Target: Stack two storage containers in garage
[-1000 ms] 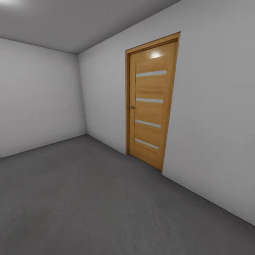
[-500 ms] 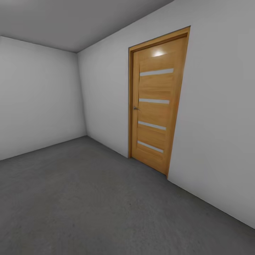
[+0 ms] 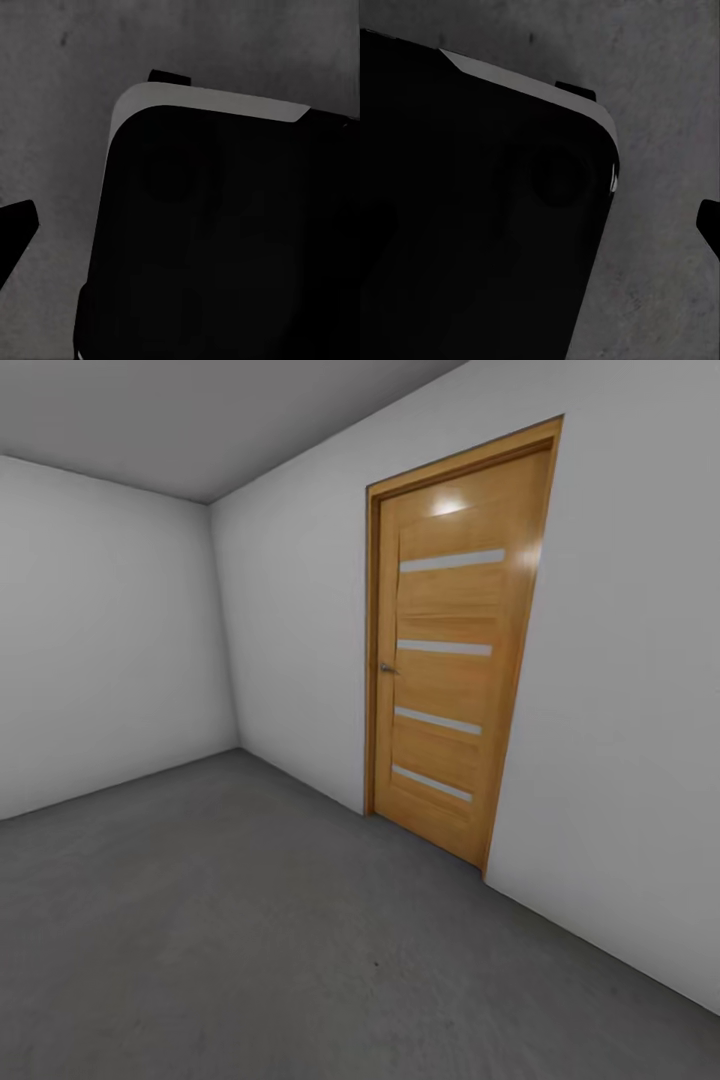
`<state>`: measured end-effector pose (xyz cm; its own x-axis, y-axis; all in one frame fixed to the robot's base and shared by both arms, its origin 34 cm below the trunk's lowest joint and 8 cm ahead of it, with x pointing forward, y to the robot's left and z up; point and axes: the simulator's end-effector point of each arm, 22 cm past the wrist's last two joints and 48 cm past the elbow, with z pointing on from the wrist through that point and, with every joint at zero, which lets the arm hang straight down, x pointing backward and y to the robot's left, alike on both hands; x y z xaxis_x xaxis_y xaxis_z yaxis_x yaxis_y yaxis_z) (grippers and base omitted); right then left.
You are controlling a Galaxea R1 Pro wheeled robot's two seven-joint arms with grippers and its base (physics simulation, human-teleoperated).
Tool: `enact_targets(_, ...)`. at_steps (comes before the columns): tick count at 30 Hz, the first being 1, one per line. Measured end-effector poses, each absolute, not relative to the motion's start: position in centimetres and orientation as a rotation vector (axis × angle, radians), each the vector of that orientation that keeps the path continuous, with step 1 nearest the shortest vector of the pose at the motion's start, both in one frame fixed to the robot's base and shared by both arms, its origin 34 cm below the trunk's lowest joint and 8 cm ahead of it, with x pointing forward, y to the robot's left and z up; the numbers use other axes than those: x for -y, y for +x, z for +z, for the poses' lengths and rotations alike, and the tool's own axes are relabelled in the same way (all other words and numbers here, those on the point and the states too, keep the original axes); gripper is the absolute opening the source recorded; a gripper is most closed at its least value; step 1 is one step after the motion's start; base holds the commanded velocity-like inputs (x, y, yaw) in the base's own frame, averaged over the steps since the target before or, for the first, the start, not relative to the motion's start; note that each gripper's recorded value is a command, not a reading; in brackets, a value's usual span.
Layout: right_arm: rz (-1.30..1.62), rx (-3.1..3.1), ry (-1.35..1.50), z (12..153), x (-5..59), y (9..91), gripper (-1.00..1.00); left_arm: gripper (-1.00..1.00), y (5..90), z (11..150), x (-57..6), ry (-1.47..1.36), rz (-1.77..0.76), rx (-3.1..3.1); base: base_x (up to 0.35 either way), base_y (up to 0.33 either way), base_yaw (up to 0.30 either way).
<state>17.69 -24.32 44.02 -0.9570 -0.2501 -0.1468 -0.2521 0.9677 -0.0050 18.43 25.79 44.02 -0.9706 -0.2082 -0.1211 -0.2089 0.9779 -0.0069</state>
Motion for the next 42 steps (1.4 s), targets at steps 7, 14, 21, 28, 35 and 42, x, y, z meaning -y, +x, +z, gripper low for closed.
enact_targets(7, 0.024, -2.969, -0.371, 44.03, 24.13, 17.74, 1.00, 1.00, 18.43, 44.02, -25.80, -0.319, 0.009, -3.003, 0.325, 0.159, -0.235)
enact_targets(14, 0.024, -2.970, -0.372, 44.03, 24.09, 17.72, 1.00, 1.00, 18.43, 44.02, -25.81, -0.321, 0.009, -3.003, 0.323, 0.175, -0.248)
enact_targets(21, 0.026, -2.974, -0.372, 44.02, 24.01, 17.60, 1.00, 1.00, 18.43, 44.02, -25.85, -0.321, 0.010, -3.003, 0.321, 0.181, -0.249)
enact_targets(28, 0.026, -2.975, -0.372, 44.01, 24.00, 17.56, 1.00, 1.00, 18.43, 44.02, -25.91, -0.321, 0.011, -3.003, 0.319, 0.184, -0.249)
enact_targets(35, 0.025, -2.972, -0.377, 44.02, 24.08, 17.59, 1.00, 1.00, 18.43, 44.02, -25.92, -0.322, 0.011, -3.002, 0.314, 0.191, -0.102)
enact_targets(42, 0.022, -2.973, -0.382, 44.01, 24.23, 17.55, 1.00, 1.00, 18.43, 44.02, -25.93, -0.323, 0.011, -3.002, 0.312, 0.193, -0.005)
